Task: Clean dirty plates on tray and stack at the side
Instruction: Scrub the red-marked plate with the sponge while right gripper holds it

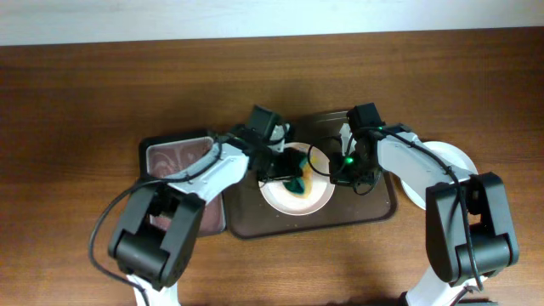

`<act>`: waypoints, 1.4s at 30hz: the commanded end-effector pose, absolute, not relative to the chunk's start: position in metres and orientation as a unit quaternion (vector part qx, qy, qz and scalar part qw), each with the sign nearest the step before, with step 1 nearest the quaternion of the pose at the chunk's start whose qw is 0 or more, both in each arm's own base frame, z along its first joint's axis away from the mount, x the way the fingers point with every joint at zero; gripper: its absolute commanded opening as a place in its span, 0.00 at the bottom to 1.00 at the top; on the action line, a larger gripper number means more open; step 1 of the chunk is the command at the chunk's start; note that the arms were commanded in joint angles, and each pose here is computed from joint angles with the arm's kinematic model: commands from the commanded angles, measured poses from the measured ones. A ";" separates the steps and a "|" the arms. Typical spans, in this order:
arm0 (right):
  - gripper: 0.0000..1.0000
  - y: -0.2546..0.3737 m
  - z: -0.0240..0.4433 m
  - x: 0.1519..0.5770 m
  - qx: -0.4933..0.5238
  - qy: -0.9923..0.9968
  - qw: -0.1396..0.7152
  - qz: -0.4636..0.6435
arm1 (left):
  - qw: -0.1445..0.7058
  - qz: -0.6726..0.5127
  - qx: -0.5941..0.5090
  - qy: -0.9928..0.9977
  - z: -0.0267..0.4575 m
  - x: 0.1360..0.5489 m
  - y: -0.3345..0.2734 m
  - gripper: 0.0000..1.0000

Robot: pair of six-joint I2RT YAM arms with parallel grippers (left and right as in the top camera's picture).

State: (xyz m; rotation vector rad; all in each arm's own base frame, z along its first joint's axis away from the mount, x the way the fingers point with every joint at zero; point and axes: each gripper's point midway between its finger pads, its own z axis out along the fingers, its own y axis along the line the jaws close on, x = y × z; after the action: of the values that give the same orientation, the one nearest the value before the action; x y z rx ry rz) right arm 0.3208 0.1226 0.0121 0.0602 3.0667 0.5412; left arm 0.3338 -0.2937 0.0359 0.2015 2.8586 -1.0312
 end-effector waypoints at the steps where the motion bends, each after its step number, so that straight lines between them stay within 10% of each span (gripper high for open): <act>1: 0.05 0.124 0.012 0.322 0.014 0.985 0.014 0.171 | 0.017 -0.347 0.059 0.936 0.021 0.323 -0.307 0.00; 8: 0.05 0.123 0.011 0.319 0.015 0.985 0.008 0.170 | 0.133 -0.088 -0.003 0.987 -0.018 0.366 -0.222 0.00; 18: 0.05 0.123 0.011 0.318 0.015 0.985 0.006 0.169 | 0.170 -0.190 0.037 0.966 0.086 0.369 -0.252 0.00; 29: 0.05 0.123 0.011 0.318 0.015 0.985 0.004 0.169 | 0.068 -0.213 0.037 0.974 0.022 0.320 -0.310 0.00; 39: 0.05 0.123 0.011 0.318 0.015 0.986 0.004 0.169 | 0.215 -0.024 0.002 0.976 0.069 0.371 -0.232 0.00; 42: 0.33 0.122 0.010 0.314 0.016 0.986 -0.002 0.168 | 0.242 -0.038 -0.006 0.969 0.127 0.364 -0.216 0.00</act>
State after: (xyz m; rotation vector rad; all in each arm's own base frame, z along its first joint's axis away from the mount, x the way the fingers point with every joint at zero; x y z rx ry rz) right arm 0.3160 0.1235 0.0129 0.0578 3.0870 0.5488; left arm 0.3530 -0.2289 0.0588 0.0115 2.7890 -0.0670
